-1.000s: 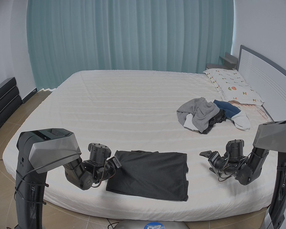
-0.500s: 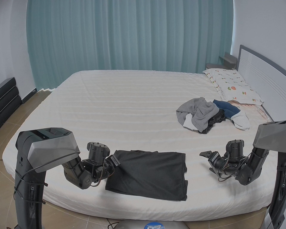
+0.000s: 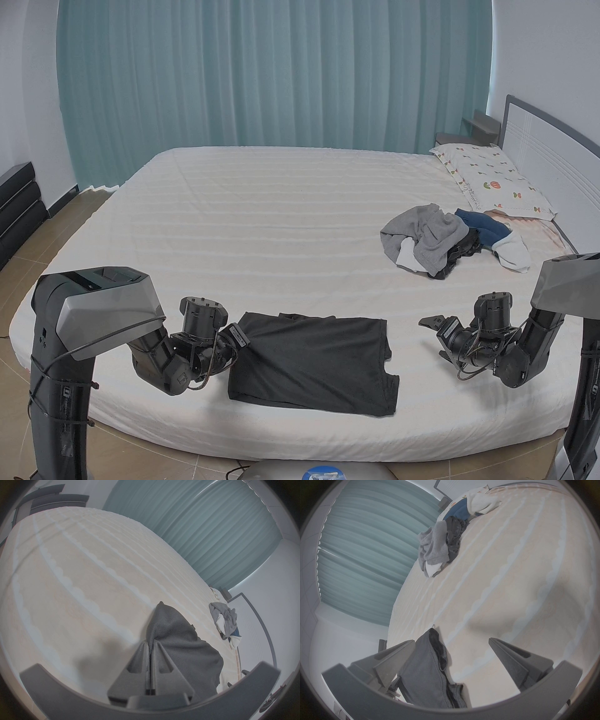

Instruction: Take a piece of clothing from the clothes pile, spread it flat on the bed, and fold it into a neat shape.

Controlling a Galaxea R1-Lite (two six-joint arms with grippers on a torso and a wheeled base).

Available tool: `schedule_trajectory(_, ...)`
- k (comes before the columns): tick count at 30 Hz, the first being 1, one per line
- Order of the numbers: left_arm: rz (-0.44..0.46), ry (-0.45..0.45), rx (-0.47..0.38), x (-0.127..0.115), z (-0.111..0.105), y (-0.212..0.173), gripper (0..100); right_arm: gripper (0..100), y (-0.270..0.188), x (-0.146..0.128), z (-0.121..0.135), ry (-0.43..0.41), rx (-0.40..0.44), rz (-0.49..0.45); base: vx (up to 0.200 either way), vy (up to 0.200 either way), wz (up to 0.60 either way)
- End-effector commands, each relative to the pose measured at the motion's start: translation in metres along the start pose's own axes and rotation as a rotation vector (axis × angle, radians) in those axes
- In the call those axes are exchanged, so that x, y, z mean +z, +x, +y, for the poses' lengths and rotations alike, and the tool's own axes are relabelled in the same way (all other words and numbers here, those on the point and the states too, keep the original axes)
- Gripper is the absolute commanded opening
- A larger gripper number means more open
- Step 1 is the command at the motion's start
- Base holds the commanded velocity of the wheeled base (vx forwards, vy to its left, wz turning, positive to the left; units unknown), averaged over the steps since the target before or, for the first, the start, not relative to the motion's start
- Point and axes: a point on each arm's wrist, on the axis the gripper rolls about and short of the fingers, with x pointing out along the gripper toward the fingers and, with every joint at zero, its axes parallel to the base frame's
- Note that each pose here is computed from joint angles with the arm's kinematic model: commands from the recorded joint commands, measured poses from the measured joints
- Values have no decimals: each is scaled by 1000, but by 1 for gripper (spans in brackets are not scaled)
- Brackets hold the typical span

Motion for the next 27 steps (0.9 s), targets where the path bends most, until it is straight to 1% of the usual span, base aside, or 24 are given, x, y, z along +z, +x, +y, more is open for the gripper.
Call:
schedule_trajectory(1,-6,-4,2,2,1,-1,0,100,-1,-2,3,-6,9,5,0,200,0)
schedule_trajectory(5,-4,-5,10,2,3,-1,0,100,-1,-6,5,-14,13,14,0,200,0)
schedule_trajectory(14,-4,-11,23,3,8,-1,0,100,-2,-6,6,-14,14,14,0,200,0)
schedule_trajectory(27,-4,-13,27,4,9,-2,0,100,-4,-12,13,-29,34,25,0,200,0)
